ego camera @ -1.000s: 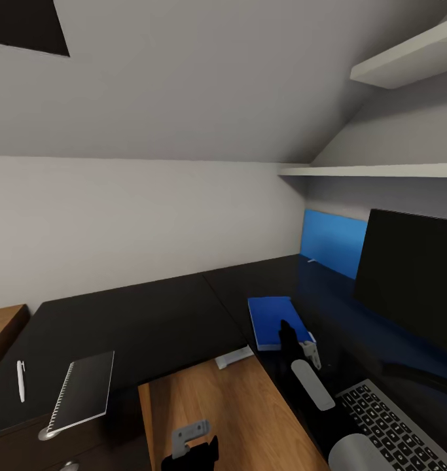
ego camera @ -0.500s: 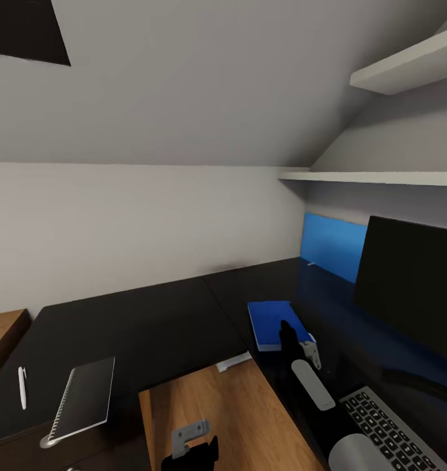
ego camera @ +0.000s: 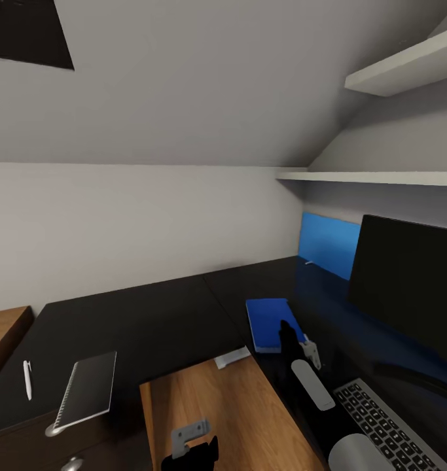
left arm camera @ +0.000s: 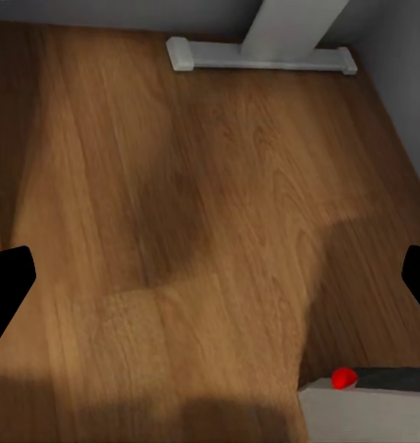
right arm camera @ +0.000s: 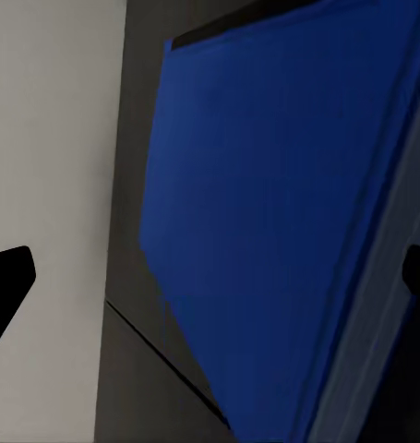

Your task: In the bedroom, organize the workspace by keeping the computer under the desk, ensuring the monitor is on the desk, placing the keyboard on the desk next to the monitor, placing the mouse on the desk next to the keyboard, moving the folder from the swivel chair onto the desk next to the mouse, stacking the notebook on top of the folder with the pen on top of the notebook, and positioning the swivel chair next to the desk.

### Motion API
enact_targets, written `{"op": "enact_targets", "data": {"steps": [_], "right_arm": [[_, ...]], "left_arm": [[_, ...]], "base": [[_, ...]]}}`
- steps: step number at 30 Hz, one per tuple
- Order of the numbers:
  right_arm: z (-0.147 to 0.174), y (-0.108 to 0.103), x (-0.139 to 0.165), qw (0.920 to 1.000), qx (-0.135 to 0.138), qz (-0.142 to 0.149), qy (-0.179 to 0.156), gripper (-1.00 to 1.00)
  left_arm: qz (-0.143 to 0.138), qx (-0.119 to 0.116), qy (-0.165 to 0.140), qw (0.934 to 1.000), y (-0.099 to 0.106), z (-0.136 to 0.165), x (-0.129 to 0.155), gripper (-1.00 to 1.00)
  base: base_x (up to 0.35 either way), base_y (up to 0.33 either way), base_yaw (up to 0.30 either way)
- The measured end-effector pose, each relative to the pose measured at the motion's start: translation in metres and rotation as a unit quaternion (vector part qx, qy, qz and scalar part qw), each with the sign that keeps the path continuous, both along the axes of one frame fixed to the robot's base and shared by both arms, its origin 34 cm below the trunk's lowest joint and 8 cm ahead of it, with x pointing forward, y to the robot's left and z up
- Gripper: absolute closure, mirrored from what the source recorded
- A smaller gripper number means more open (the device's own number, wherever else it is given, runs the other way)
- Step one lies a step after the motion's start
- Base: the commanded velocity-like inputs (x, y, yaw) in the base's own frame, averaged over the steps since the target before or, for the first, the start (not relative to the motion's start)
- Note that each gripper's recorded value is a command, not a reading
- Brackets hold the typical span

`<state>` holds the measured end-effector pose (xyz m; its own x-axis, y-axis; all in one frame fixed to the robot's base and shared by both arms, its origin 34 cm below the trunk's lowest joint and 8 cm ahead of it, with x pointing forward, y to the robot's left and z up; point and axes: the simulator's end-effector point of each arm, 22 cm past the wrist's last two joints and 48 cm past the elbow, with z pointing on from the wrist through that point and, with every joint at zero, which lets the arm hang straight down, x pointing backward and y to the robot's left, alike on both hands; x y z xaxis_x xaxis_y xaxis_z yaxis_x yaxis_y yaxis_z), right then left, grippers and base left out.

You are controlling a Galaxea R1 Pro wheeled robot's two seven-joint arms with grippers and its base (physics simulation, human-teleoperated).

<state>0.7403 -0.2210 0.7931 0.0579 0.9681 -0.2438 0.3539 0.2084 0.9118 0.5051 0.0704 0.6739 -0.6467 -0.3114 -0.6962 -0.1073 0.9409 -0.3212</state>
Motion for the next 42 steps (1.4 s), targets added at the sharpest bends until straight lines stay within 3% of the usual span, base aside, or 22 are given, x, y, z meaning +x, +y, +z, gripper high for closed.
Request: {"op": "enact_targets", "data": {"steps": [9, 21, 27, 35, 39, 42], "right_arm": [[0.000, 0.000, 0.000, 1.0000, 0.000, 0.000, 0.000, -1.00], [0.028, 0.000, 0.004, 1.0000, -0.001, 0.001, -0.007, -1.00], [0.068, 0.001, 0.011, 0.9987, -0.004, 0.005, -0.051, -1.00], [0.151, 0.006, 0.011, 0.9880, -0.055, 0.018, -0.143, -1.00], [0.163, 0.007, 0.009, 0.9861, -0.058, 0.020, -0.155, -1.00], [0.161, 0.017, 0.010, 0.9860, -0.062, 0.048, -0.147, -1.00]], "left_arm": [[0.001, 0.000, 0.001, 1.0000, 0.000, 0.000, 0.000, -1.00], [0.002, 0.003, 0.002, 1.0000, 0.002, 0.020, 0.002, -1.00], [0.007, 0.012, 0.007, 0.9999, 0.009, 0.013, 0.002, -1.00], [0.007, 0.014, 0.007, 0.9999, 0.009, 0.012, 0.002, -1.00], [0.007, 0.014, 0.007, 0.9999, 0.010, 0.012, 0.002, -1.00], [0.007, 0.014, 0.007, 0.9999, 0.010, 0.012, 0.002, -1.00]], "base": [[-0.007, -0.002, 0.000], [0.000, 0.000, 0.000], [0.000, 0.000, 0.000], [0.000, 0.000, 0.000], [0.000, 0.000, 0.000], [0.000, 0.000, 0.000]]}}
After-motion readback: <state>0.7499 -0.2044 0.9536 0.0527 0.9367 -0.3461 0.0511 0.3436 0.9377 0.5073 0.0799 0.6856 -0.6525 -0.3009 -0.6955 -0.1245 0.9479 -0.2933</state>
